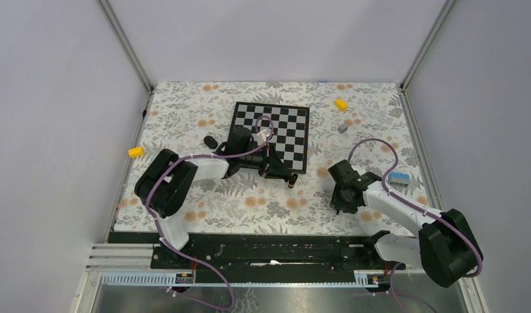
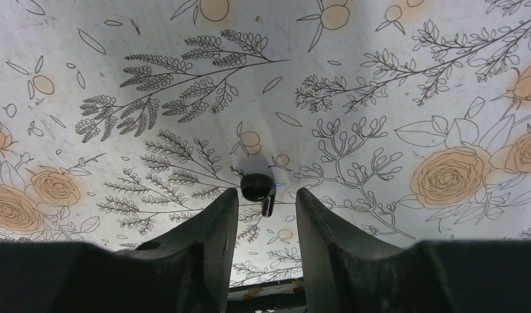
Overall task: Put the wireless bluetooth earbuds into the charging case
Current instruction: Pick up the right earbud from the center of the board, then insert the right earbud into the right side groove of the charging case.
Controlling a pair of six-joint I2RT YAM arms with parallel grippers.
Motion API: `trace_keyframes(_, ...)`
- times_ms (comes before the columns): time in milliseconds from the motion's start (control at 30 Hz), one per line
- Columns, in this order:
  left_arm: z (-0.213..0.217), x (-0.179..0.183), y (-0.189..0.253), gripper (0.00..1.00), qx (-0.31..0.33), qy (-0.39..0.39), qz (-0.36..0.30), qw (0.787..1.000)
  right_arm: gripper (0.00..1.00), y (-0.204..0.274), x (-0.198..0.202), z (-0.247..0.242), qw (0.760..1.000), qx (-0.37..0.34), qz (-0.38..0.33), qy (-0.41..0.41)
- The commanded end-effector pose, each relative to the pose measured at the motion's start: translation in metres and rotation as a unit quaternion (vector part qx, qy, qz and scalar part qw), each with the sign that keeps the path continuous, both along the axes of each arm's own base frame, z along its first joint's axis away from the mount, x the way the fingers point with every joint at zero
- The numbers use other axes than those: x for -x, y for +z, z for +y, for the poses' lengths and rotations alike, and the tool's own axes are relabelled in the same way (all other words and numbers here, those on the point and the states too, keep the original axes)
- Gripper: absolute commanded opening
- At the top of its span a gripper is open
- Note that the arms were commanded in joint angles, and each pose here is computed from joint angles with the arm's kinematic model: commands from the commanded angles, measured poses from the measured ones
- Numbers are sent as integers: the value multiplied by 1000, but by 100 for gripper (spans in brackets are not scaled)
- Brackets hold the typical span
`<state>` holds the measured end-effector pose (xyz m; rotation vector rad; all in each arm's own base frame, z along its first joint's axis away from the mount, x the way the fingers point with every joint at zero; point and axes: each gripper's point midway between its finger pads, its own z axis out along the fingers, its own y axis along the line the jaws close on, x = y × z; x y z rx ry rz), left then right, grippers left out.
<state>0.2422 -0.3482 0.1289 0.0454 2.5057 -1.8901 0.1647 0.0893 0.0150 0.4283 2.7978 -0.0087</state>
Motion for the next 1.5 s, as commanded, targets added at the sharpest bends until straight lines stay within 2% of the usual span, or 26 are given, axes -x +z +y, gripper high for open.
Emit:
trace_keyframes(0, -2, 1, 3, 0, 13, -9, -16, 1000, 45, -4, -4, 4, 1000, 3, -5, 8)
trace_keyframes(133, -2, 1, 3, 0, 13, -10, -15, 1000, 44, -5, -7, 6, 1000, 15, -3, 13)
trace_keyframes(333, -3, 0, 3, 0, 14, -12, -15, 1000, 38, -9, -3, -4, 998, 61, 18, 11)
trace_keyframes(667, -4, -1, 2, 0, 16, -15, -14, 1000, 35, -7, -5, -2, 998, 60, 11, 11)
trace_keyframes(967, -4, 0, 1, 0, 15, -16, -13, 1000, 24, 0, -10, 8, 999, 28, -12, 33)
trace_keyframes(1233, -5, -1, 0, 0, 14, -17, -8, 1000, 19, 28, -34, 25, 993, -23, -98, 65)
trace_keyframes(1333, -6, -1, 3, 0, 18, -23, -9, 1000, 14, 49, -48, 32, 985, -43, -152, 75)
trace_keyframes(1467, -9, 2, 5, 0, 20, -37, -5, 999, 14, 87, -70, 40, 965, -65, -238, 89)
